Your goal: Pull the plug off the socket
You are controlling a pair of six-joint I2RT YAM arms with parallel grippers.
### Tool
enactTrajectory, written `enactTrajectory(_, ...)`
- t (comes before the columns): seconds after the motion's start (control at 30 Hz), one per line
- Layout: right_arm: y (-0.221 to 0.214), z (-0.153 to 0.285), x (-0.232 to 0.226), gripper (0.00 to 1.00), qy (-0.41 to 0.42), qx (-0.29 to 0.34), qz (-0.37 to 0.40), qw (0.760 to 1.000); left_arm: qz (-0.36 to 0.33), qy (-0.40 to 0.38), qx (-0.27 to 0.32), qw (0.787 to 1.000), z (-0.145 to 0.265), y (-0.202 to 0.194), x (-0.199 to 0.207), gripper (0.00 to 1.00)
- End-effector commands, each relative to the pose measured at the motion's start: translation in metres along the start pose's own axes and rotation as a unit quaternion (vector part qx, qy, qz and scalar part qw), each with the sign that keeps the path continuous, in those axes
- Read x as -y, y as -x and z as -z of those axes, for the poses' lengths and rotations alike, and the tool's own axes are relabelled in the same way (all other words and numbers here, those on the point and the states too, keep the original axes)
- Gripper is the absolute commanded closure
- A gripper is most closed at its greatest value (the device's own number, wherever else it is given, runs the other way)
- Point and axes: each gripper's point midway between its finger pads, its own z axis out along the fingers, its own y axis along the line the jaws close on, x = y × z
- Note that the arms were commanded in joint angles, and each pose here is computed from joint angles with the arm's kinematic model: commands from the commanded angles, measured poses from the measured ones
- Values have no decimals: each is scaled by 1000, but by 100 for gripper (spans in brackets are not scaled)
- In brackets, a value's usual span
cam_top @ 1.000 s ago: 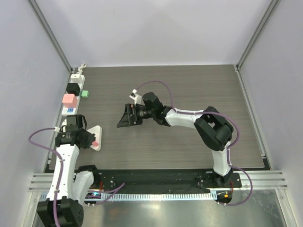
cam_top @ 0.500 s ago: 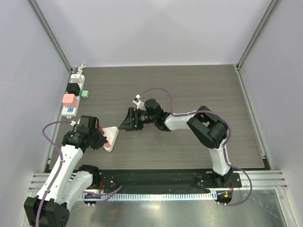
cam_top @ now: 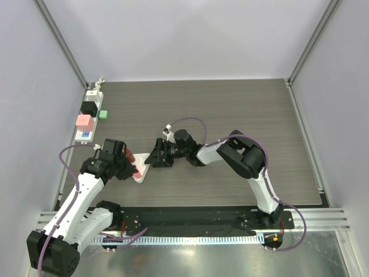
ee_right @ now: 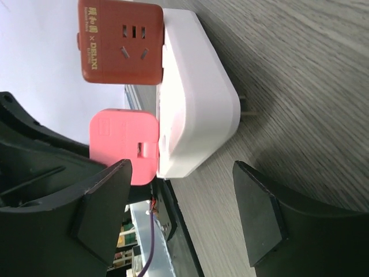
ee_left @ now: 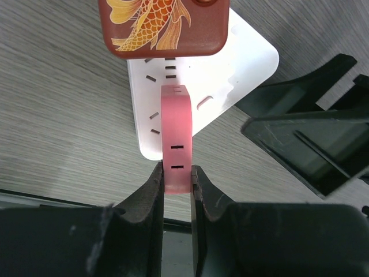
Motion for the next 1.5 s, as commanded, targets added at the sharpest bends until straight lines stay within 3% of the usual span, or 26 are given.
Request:
enactTrajectory(0.0, 4, -11, -5, 25, 8, 12, 12, 1000, 2, -51, -7, 999, 6, 0, 25, 100)
enactTrajectory(0.2, 3, -17, 9, 31, -10, 9, 22, 1000, -5, -58, -16, 998, 6, -7, 28, 100)
enactTrajectory(0.5, -2, -22, 19, 55, -22, -10, 32, 999, -20, -60, -18, 998, 6, -7, 30, 100)
enactTrajectory(0.97, -10, -25, 51, 99, -73, -33, 35, 996, -46, -81, 47, 994, 39, 35, 60, 100)
enactTrajectory(1.27, -10, -25, 62, 99, -84, -33, 39, 995, -50, -95, 65, 992, 56, 42, 65, 100)
enactTrajectory(1.37, -11, -25, 61, 99, -77, -36, 36, 996, -92, -158, 33, 983, 63, 27, 83, 100)
enactTrajectory(1.47, -11, -25, 61, 99, -77, -36, 35, 996, -128, -256, -21, 958, 76, 0, 105, 100)
